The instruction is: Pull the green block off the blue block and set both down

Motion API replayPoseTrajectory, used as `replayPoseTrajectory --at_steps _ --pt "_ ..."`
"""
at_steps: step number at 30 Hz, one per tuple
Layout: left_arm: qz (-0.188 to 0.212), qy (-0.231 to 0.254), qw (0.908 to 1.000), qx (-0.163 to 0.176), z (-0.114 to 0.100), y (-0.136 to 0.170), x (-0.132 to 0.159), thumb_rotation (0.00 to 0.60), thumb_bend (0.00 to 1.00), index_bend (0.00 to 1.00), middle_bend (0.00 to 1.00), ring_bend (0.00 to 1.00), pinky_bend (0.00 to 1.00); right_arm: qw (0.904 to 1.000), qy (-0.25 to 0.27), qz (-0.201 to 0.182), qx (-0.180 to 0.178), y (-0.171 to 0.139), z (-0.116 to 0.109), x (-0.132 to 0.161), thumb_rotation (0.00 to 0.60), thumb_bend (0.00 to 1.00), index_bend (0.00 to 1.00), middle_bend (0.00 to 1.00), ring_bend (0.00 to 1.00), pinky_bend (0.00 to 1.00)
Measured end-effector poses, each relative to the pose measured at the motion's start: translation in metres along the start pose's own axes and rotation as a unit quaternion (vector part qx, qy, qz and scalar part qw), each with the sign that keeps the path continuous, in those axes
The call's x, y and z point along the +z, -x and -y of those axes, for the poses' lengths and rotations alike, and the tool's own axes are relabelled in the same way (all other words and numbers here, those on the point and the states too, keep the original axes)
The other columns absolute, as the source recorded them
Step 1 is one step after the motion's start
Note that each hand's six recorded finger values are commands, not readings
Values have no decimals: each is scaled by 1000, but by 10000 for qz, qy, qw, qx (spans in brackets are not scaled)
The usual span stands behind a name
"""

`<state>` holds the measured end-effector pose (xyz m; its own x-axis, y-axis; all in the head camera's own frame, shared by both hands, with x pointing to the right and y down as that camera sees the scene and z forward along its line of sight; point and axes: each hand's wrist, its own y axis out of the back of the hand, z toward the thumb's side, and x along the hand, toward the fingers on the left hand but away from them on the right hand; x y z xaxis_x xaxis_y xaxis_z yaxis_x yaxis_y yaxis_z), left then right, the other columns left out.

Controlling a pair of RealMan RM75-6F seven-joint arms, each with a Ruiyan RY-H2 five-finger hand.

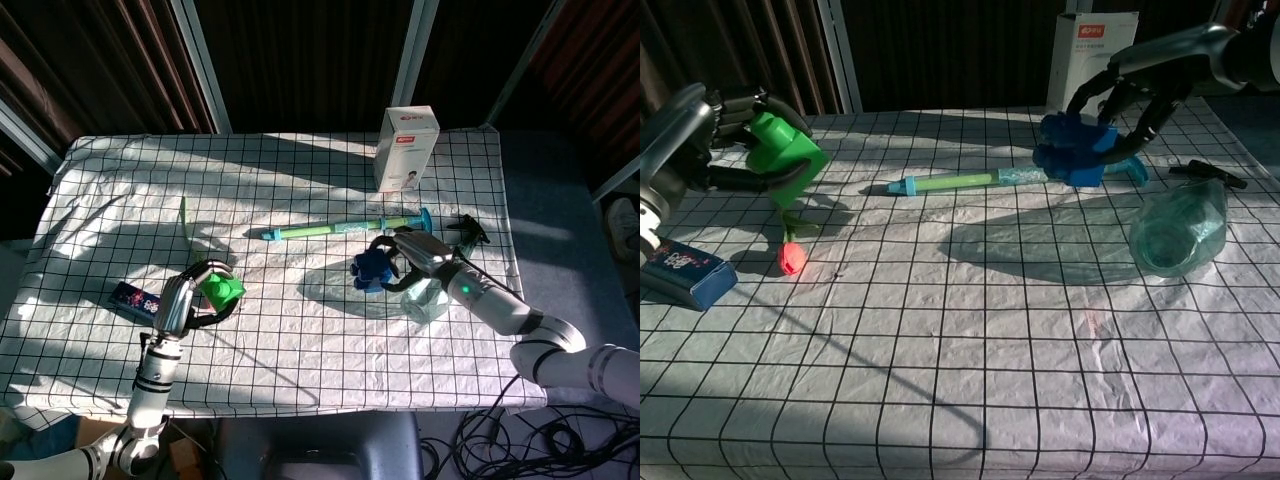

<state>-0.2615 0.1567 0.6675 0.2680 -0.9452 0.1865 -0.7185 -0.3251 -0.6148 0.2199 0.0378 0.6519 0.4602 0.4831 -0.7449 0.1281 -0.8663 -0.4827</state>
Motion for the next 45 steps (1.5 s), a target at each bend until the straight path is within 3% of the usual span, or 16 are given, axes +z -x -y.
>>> replayPoseTrajectory --at_steps 5,13,15,17,22,26,33,39,42,45 --pt "-422 -236 9986 -215 6 18 -39 600 989 627 705 741 823 9983 -383 381 -208 16 14 -16 600 419 745 691 311 92" --pt "-759 -459 9941 -630 28 37 -69 600 857 558 632 543 601 9939 -661 783 -413 39 35 -17 600 419 575 562 203 91" --pt "-790 -457 9934 -691 31 40 -72 600 821 539 606 495 535 9929 -727 834 -437 44 40 -14 600 419 499 504 165 84" --pt "-815 -475 9925 -776 35 42 -74 600 719 494 537 402 405 9922 -773 877 -424 47 45 -12 600 420 389 419 119 53" --pt "-687 -672 9906 -971 39 46 -74 600 480 247 246 129 207 9926 -771 896 -286 51 52 -7 600 349 14 146 0 0" --pt "-692 -736 9890 -1079 40 48 -76 600 393 105 92 4 113 9931 -748 850 -302 49 49 -3 600 265 0 64 0 0" --pt "-695 -611 9880 -1237 37 52 -72 600 343 52 22 0 94 9949 -574 748 -363 35 36 0 600 229 0 30 0 0" --pt "-377 -643 9930 -915 2 57 -54 600 345 44 18 0 94 9952 -466 578 -635 6 16 -1 600 222 0 0 0 0" --pt "-328 -893 9928 -721 -33 66 -51 600 349 42 32 0 88 9921 -612 591 -922 -21 5 -10 600 222 0 0 0 0" --pt "-503 -1376 9870 -663 -74 81 -53 600 356 18 31 0 61 9846 -854 765 -1316 -57 -3 -29 600 222 0 0 0 0"
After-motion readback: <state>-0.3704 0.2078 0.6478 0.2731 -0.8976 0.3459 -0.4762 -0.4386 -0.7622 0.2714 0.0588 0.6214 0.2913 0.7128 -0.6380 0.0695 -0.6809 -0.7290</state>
